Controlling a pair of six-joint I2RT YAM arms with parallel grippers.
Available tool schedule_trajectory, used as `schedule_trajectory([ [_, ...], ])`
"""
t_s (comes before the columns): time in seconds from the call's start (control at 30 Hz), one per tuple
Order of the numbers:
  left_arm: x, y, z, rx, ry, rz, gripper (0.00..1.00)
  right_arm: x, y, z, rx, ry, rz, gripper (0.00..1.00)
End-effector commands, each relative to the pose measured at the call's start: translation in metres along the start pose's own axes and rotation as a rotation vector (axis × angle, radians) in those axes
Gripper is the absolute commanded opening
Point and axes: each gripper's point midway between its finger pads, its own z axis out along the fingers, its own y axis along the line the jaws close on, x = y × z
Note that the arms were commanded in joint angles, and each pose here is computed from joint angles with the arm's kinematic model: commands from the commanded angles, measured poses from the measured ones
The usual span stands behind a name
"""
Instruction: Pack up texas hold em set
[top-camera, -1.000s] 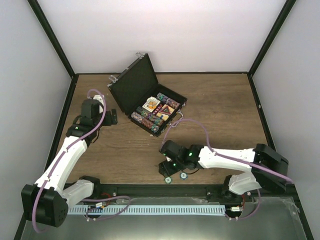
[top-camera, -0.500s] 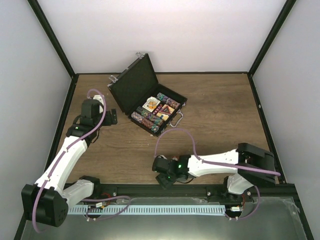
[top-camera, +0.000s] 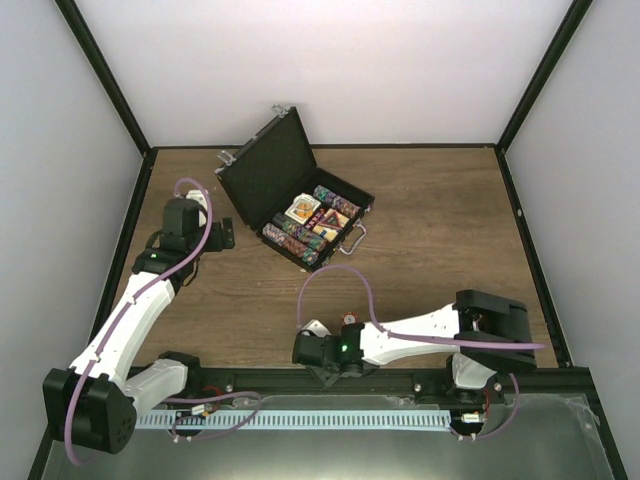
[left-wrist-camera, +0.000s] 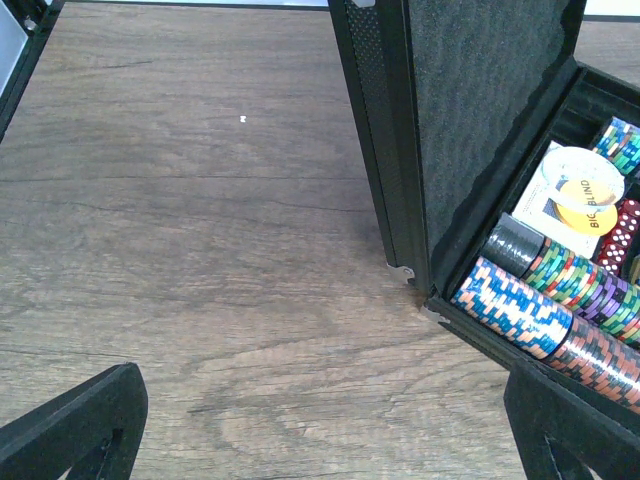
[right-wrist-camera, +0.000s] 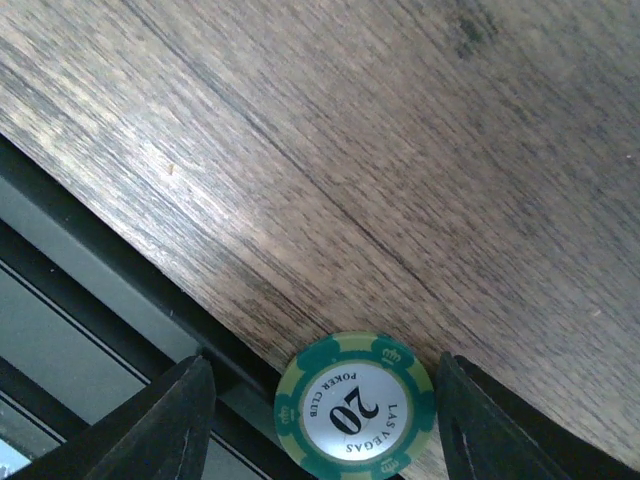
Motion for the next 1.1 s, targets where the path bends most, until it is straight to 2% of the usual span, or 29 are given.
schedule_trajectory([
  [0.0, 0.003, 0.001, -0.001, -0.001, 0.004, -0.004, 1.00, 0.040, -0.020, 0.015, 0.117, 0.150, -0.016, 0.62],
  [0.73, 0.002, 0.001, -0.003, -0.001, -0.003, -0.006, 1.00, 0.062, -0.036, 0.011, 0.203, 0.251, 0.011, 0.63],
  [1.07, 0.002, 0.001, -0.004, -0.003, -0.004, -0.006, 1.00, 0.066, -0.037, 0.010, 0.202, 0.269, 0.023, 0.55],
])
